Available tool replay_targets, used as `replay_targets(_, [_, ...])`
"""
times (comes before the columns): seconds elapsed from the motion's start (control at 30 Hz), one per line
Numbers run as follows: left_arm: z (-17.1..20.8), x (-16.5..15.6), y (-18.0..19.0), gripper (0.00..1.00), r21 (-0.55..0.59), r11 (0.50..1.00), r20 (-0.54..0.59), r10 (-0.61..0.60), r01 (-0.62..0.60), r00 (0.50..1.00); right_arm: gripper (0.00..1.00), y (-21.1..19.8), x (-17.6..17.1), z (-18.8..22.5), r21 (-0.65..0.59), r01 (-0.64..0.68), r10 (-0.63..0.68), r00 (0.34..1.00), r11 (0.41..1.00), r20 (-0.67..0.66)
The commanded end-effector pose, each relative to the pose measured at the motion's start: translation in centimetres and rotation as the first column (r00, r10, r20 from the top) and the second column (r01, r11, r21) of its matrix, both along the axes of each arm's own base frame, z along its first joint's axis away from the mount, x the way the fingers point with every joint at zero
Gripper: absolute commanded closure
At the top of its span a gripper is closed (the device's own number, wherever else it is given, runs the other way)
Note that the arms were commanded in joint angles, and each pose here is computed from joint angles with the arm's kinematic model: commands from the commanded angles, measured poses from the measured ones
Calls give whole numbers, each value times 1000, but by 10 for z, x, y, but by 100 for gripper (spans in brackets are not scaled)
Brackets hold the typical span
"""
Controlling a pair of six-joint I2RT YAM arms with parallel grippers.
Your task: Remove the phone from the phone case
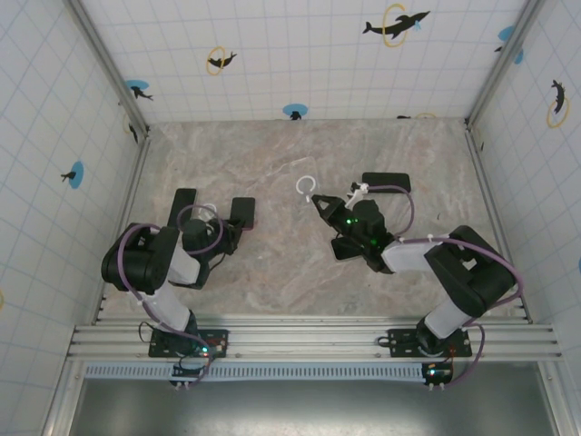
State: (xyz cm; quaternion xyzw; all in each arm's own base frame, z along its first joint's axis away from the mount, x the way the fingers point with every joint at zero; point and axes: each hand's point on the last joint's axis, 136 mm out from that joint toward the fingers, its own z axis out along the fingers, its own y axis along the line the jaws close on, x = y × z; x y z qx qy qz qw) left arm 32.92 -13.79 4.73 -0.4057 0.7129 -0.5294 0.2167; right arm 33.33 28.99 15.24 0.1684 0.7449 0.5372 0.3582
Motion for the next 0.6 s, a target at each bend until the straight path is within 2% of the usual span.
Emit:
replay_targets(0.0, [2,6,-2,84,20,999,1,-29,29,1000,100,14,7,28,67,-20,16,998,998,68])
replay_targets(0.27, [-5,5,-3,70,39,998,-54,-42,44,998,100,26,7,9,30,-30,30,999,999,18])
replay_targets(0.37, [-12,3,0,57,85,995,-93,-43,51,995,100,34,6,-1,-5,-32,32,999,999,-16])
replay_targets(0.47, [-14,0,3,52,118,992,-111,-42,55,993,100,43,6,-12,-44,-44,42,998,998,-54])
replay_targets(0.57, [-17,-3,7,43,151,986,-137,-42,63,990,100,52,3,-20,-59,-57,53,996,997,-78])
